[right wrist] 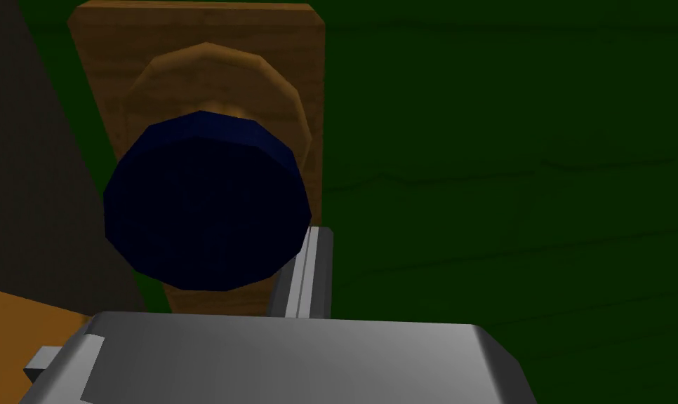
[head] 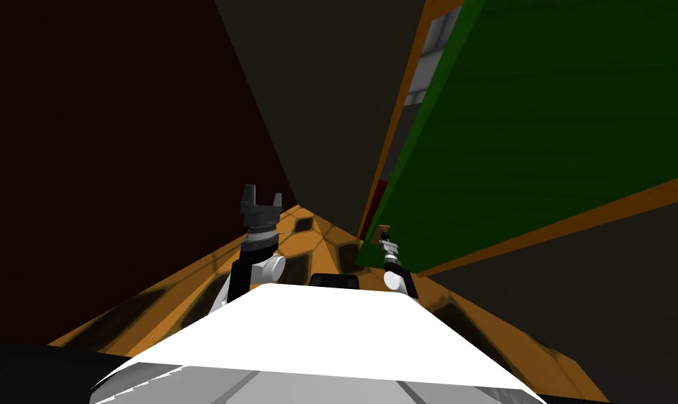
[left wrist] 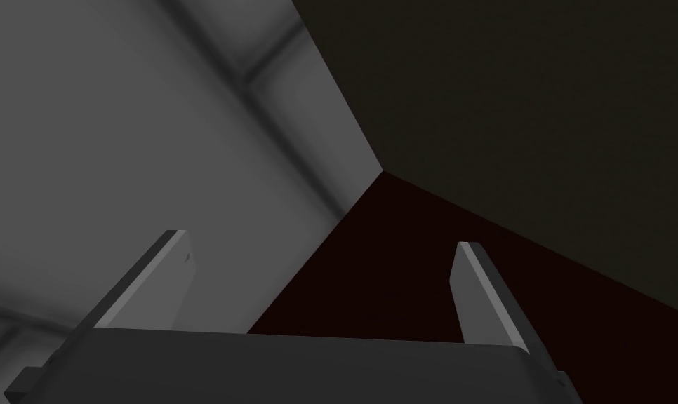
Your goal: Pull the door open
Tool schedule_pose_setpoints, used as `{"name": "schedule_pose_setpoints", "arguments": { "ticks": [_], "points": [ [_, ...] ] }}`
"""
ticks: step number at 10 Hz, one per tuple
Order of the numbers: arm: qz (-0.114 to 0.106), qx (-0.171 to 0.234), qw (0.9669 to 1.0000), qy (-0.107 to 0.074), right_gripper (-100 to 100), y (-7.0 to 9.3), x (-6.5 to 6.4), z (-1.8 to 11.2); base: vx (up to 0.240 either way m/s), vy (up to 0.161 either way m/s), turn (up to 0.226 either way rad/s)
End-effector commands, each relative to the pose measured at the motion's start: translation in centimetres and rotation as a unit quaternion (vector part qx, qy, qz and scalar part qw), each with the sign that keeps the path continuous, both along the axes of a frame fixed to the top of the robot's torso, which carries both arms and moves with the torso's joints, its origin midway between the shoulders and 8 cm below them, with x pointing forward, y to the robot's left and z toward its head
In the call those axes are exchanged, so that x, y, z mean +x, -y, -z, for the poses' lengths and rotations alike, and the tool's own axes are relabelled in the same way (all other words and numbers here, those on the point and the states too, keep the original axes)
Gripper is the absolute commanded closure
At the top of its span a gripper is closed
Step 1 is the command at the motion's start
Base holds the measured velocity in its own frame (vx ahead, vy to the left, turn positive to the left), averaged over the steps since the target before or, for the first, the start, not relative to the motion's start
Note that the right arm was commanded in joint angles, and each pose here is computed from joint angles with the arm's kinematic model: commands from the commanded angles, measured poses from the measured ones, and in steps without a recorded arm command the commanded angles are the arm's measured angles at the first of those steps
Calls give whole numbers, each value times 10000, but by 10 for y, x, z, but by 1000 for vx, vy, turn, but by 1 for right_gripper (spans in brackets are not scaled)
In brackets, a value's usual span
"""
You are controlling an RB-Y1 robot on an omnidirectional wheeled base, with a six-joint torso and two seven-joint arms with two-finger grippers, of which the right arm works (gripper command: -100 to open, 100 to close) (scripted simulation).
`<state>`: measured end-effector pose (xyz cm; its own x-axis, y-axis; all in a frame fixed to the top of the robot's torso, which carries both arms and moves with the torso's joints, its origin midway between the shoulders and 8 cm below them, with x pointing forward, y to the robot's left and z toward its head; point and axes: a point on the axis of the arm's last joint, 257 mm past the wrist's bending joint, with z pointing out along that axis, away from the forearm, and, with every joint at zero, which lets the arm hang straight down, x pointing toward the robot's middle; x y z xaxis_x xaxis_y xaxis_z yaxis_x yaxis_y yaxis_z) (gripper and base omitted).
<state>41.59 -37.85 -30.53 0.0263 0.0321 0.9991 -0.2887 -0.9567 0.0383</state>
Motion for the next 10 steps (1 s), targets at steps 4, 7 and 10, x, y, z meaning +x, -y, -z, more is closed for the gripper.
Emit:
{"name": "schedule_pose_setpoints", "arguments": {
  "ticks": [4,7,10],
  "points": [
    [17,145,9998,-106,-100,13,-9,0,12,2,-62],
    [-17,202,9997,-149,-100,19,-12,-3,47,50,-31],
    [-56,255,9995,-188,-100,24,-15,-7,43,33,-27]
  ]
}}
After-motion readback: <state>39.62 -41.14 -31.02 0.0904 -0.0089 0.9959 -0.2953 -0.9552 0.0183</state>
